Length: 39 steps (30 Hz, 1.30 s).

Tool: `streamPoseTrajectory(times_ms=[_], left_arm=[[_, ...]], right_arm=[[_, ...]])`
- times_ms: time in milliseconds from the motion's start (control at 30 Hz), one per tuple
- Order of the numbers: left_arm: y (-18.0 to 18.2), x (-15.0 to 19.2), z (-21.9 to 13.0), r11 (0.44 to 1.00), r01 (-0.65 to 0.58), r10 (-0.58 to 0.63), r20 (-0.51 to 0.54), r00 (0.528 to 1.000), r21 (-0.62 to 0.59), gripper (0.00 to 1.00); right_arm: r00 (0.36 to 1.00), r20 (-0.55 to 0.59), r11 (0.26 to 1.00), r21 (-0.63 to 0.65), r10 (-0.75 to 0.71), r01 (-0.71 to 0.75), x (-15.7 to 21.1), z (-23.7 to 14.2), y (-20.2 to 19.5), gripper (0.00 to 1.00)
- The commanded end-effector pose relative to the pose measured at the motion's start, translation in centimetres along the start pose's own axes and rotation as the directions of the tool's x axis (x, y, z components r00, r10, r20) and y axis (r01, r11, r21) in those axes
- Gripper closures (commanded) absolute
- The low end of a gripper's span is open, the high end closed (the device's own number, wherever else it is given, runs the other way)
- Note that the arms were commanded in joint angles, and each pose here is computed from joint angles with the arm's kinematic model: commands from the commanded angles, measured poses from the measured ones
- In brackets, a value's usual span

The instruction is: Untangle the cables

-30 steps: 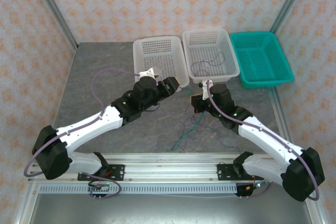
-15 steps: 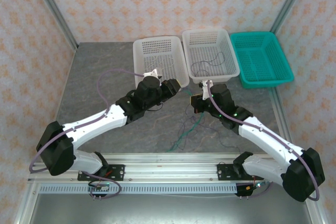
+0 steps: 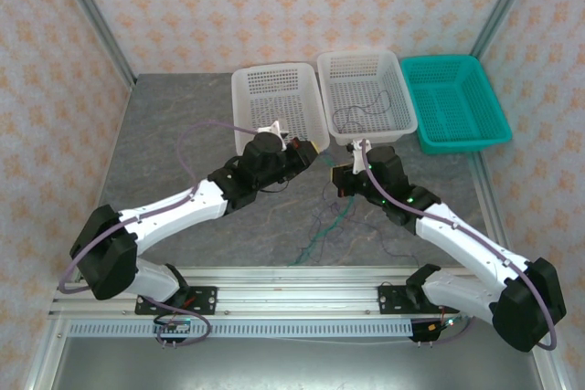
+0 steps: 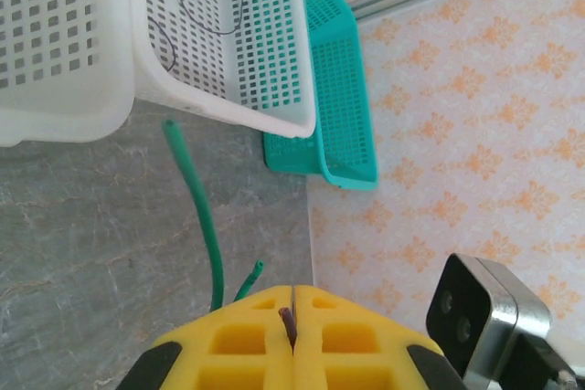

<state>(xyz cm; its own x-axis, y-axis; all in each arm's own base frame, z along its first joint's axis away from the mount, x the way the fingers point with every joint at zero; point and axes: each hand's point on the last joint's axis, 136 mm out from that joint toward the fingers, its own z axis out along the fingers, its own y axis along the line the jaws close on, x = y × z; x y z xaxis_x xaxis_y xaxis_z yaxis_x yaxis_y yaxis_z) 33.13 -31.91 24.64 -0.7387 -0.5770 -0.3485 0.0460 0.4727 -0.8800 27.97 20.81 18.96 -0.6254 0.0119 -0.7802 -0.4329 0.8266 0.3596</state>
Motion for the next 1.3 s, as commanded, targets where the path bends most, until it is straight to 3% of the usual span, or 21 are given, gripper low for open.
streamPoseTrajectory(times_ms=[0, 67, 167, 367, 500, 633, 733, 800, 900, 967, 1067, 1200, 1267], left_arm=[[-3.6, -2.6, -2.3, 0.997, -0.051, 0.047, 0.066, 0.997, 0.063, 1.00], [-4.1, -4.8, -4.4, 0.996, -0.065, 0.058, 0.111, 0.992, 0.055, 1.00], [-4.8, -8.8, -8.1, 0.996, -0.050, 0.036, 0.195, 0.980, 0.070, 1.00], [-5.0, -13.2, -15.5, 0.996, -0.082, 0.069, 0.326, 0.943, 0.026, 1.00], [-4.8, -13.9, -18.8, 0.996, -0.092, 0.087, 0.382, 0.920, -0.003, 1.00], [-4.6, -13.8, -19.7, 0.994, -0.110, 0.110, 0.382, 0.918, -0.024, 1.00], [-4.5, -13.3, -19.2, 0.993, -0.119, 0.118, 0.355, 0.927, -0.018, 1.00], [-4.3, -12.9, -18.6, 0.993, -0.121, 0.119, 0.326, 0.938, -0.014, 1.00], [-3.9, -12.5, -18.2, 0.993, -0.120, 0.120, 0.303, 0.945, -0.020, 1.00], [-3.8, -12.4, -18.4, 0.993, -0.117, 0.116, 0.311, 0.943, -0.015, 1.00], [-3.9, -12.4, -18.7, 0.994, -0.112, 0.109, 0.320, 0.941, -0.007, 1.00], [-4.5, -12.2, -19.2, 0.993, -0.120, 0.111, 0.314, 0.943, 0.009, 1.00], [-4.7, -12.2, -19.5, 0.993, -0.118, 0.106, 0.317, 0.943, 0.018, 1.00]], right_arm=[[0.996, 0.088, 0.981, 0.187, 0.025, -0.041, -0.5, -0.3, -3.5, 0.95], [0.990, 0.133, 0.925, 0.367, 0.049, -0.095, 0.2, -0.6, -7.4, 0.88], [0.969, 0.203, 0.777, 0.584, 0.142, -0.236, 1.9, -2.0, -13.7, 0.79], [0.873, 0.291, 0.494, 0.734, 0.391, -0.466, 6.6, -4.1, -21.9, 0.78], [0.826, 0.341, 0.407, 0.745, 0.449, -0.529, 7.9, -4.6, -23.6, 0.76], [0.824, 0.312, 0.465, 0.706, 0.472, -0.534, 6.8, -4.0, -22.6, 0.64], [0.837, 0.244, 0.668, 0.513, 0.489, -0.539, 3.3, -2.4, -18.1, 0.48], [0.875, 0.176, 0.844, 0.237, 0.450, -0.481, 0.1, -1.2, -11.7, 0.44], [0.953, 0.156, 0.965, -0.068, 0.261, -0.253, -2.9, -1.4, -1.9, 0.42], [0.971, 0.167, 0.965, -0.228, 0.173, -0.132, -3.5, -1.5, 3.7, 0.40], [0.980, 0.160, 0.905, -0.424, 0.122, -0.044, -3.6, -0.8, 10.1, 0.37], [0.989, 0.147, 0.854, -0.511, -0.026, 0.099, -2.6, 1.9, 16.1, 0.29], [0.987, 0.157, 0.840, -0.532, -0.031, 0.111, -3.0, 3.4, 17.6, 0.26]])
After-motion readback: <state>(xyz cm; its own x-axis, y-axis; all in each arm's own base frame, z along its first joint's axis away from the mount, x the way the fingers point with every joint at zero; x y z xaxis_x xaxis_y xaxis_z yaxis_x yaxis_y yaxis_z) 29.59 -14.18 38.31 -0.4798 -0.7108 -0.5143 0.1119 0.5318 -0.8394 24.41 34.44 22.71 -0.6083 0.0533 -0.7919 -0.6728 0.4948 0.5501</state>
